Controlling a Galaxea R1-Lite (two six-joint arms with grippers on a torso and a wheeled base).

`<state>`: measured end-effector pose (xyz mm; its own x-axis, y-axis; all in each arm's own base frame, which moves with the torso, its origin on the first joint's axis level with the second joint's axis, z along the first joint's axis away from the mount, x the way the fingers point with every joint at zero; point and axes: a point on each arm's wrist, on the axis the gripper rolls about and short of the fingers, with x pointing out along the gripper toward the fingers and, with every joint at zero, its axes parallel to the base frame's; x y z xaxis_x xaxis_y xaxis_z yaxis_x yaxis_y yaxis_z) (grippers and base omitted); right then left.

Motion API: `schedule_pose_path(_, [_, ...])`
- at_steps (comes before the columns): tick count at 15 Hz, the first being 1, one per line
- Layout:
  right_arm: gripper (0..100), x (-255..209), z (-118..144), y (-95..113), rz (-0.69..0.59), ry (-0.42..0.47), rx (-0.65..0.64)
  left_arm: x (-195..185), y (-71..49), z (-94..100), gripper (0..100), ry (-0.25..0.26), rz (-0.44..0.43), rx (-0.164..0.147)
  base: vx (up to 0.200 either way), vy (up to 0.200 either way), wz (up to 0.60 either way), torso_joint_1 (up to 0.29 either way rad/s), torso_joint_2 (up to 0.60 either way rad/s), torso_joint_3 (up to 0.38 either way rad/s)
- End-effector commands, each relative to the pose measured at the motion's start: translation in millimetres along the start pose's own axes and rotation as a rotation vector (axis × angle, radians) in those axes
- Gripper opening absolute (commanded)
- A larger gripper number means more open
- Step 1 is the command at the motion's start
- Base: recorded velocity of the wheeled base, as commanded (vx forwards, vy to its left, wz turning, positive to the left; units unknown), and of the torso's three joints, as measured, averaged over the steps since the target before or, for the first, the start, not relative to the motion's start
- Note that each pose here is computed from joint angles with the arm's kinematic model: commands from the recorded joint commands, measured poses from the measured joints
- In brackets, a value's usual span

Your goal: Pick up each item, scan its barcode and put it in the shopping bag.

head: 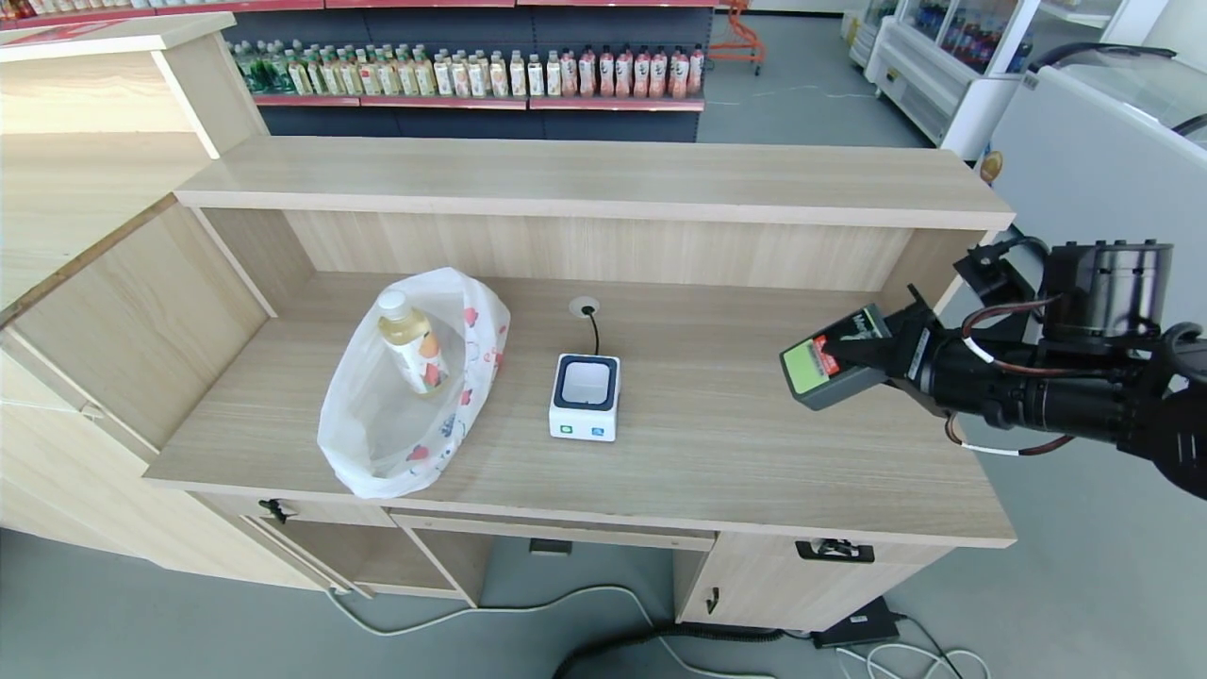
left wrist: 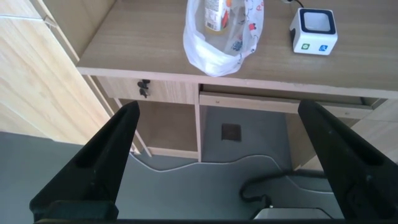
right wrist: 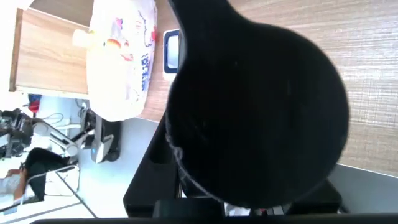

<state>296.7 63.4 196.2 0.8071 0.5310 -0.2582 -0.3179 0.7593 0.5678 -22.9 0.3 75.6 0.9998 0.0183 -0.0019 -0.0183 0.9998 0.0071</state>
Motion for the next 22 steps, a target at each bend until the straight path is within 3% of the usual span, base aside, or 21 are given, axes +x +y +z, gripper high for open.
schedule_pose_path(1, [0,3,1,7,0.026,-0.001,0.004,0,0.0,0.0,100,0.001,0.0,-0.001,0.2,0.0,0.0,0.002,0.0,0.002])
schedule_pose_path(7, [0,8,2,26,0.084,0.008,0.011,0,0.0,0.0,100,0.0,0.0,-0.001,0.2,0.0,0.0,0.005,0.0,0.005])
schedule_pose_path(12, [0,1,-6,35,0.088,0.057,0.016,0,0.0,0.0,100,0.001,0.0,0.001,0.0,0.0,0.0,0.0,0.0,0.0])
schedule_pose_path(18, [0,8,-23,38,0.091,0.127,0.016,0,0.0,0.0,100,0.0,0.0,-0.005,0.0,0.2,0.0,-0.004,0.0,0.005])
schedule_pose_path(22, [0,24,-41,27,0.039,0.181,-0.046,0,0.0,0.0,100,0.001,0.0,-0.005,0.0,0.2,0.0,-0.004,0.0,0.004])
